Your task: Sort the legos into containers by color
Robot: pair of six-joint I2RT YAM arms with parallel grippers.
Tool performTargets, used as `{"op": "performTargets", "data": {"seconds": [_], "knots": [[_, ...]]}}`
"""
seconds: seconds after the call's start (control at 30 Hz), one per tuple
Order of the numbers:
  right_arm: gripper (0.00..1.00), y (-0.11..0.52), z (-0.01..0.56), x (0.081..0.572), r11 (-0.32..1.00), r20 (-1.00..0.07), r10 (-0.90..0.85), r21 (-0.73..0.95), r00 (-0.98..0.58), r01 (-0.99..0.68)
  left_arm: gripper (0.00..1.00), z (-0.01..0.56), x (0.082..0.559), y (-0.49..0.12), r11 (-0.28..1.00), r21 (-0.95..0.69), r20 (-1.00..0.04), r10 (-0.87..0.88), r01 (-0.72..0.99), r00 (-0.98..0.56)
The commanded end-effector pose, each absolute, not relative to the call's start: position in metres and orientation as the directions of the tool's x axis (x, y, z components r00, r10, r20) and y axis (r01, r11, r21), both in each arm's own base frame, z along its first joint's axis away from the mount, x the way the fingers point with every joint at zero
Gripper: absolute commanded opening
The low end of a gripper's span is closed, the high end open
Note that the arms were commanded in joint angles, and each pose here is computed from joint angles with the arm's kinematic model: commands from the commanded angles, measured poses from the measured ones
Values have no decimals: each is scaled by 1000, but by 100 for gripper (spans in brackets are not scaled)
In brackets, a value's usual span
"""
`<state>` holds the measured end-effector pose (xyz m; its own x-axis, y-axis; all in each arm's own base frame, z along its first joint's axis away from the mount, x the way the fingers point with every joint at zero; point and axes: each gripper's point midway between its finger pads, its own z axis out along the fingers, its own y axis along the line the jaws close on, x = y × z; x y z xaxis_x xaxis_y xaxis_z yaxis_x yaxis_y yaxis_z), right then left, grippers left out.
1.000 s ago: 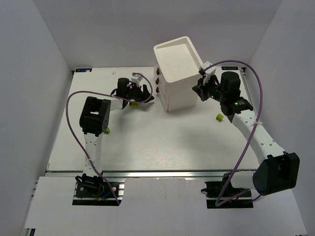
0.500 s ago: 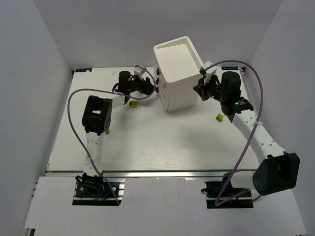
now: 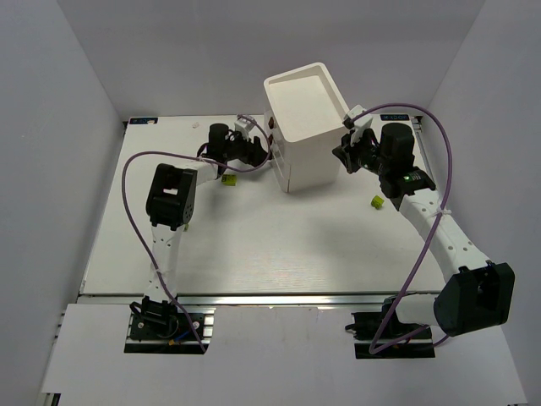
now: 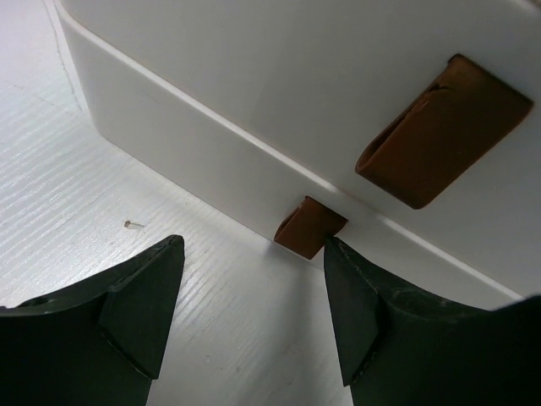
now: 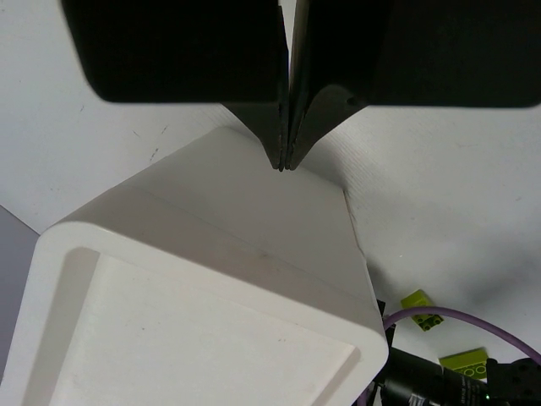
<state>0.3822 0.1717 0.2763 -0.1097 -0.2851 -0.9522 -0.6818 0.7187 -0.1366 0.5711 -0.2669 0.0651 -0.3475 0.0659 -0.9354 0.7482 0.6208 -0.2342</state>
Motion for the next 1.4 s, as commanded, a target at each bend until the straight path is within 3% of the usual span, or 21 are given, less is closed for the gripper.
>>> {"op": "performTargets", "data": {"seconds": [0.0, 0.53, 0.73, 1.03, 1.1, 1.37], "knots": [[0, 169, 296, 387, 723, -957, -283, -172, -59, -669, 77, 80, 569, -275, 584, -214, -946, 75, 783, -315], [0, 169, 293, 388, 720, -954, -291, -175, -64, -672, 68, 83, 557, -286, 534, -259, -944, 38, 805, -329], [0, 170, 292, 387, 717, -954, -294, -175, -66, -675, 40, 82, 562, -289, 531, -289, -937, 15, 796, -350], [0, 169, 290, 385, 716, -952, -298, -177, -67, -676, 12, 82, 561, -288, 537, -295, -933, 15, 790, -359], [0, 169, 290, 384, 716, -952, -298, -177, -67, -676, 0, 82, 561, -286, 550, -292, -934, 15, 783, -358], [0, 167, 288, 381, 714, -950, -304, -181, -67, -676, 0, 95, 556, -263, 621, -257, -942, 9, 740, -334]]}}
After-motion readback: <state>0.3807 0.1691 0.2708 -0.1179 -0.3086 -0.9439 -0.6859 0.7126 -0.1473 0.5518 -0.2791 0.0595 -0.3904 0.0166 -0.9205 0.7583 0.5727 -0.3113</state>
